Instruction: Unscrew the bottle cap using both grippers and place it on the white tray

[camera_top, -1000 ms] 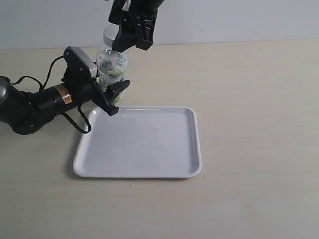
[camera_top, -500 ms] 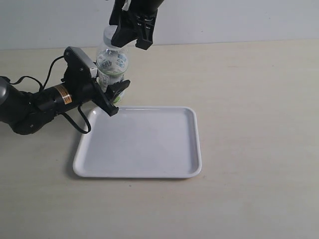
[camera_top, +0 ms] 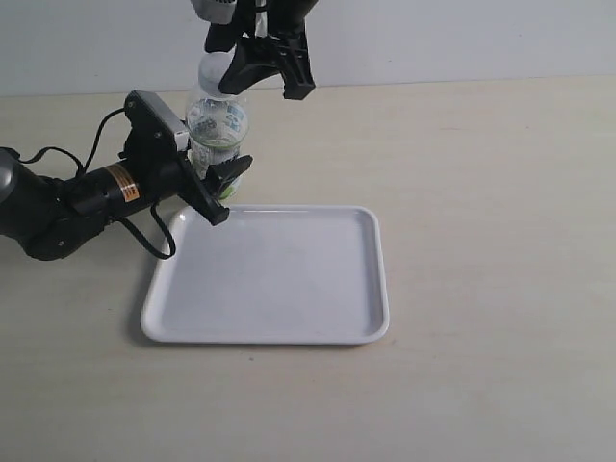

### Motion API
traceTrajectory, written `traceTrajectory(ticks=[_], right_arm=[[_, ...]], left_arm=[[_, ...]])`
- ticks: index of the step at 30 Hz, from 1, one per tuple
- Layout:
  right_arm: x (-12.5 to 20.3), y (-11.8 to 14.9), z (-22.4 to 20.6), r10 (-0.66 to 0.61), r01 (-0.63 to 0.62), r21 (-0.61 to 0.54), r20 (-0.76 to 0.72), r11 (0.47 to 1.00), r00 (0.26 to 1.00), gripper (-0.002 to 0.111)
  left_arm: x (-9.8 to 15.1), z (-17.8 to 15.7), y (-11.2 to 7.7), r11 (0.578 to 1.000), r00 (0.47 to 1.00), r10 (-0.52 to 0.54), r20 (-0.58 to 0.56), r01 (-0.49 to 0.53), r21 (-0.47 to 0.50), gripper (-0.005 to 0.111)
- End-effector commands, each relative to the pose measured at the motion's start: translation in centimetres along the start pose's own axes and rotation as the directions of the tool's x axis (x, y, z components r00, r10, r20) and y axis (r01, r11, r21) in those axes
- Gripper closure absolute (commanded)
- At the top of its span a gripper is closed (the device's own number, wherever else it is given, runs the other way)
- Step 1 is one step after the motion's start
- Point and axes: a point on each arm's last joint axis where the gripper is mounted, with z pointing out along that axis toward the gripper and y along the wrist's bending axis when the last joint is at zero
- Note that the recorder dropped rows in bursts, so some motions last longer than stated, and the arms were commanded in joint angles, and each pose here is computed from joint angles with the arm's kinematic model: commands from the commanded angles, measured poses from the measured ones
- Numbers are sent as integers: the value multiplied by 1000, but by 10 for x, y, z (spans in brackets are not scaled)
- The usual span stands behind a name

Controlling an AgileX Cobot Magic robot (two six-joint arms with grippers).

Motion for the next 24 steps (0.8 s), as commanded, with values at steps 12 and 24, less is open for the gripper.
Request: traceTrajectory(ticks=[12,24], right_arm=[[3,8,-3,-432,429,-107,-5,897,902,108],[8,6,-3,-485,478,-111,-53,871,873,101]], left_arm=[[-5,0,-1,997,997,-72,1,72,28,107],[-3,0,-1,997,997,-72,-28,72,28,107]])
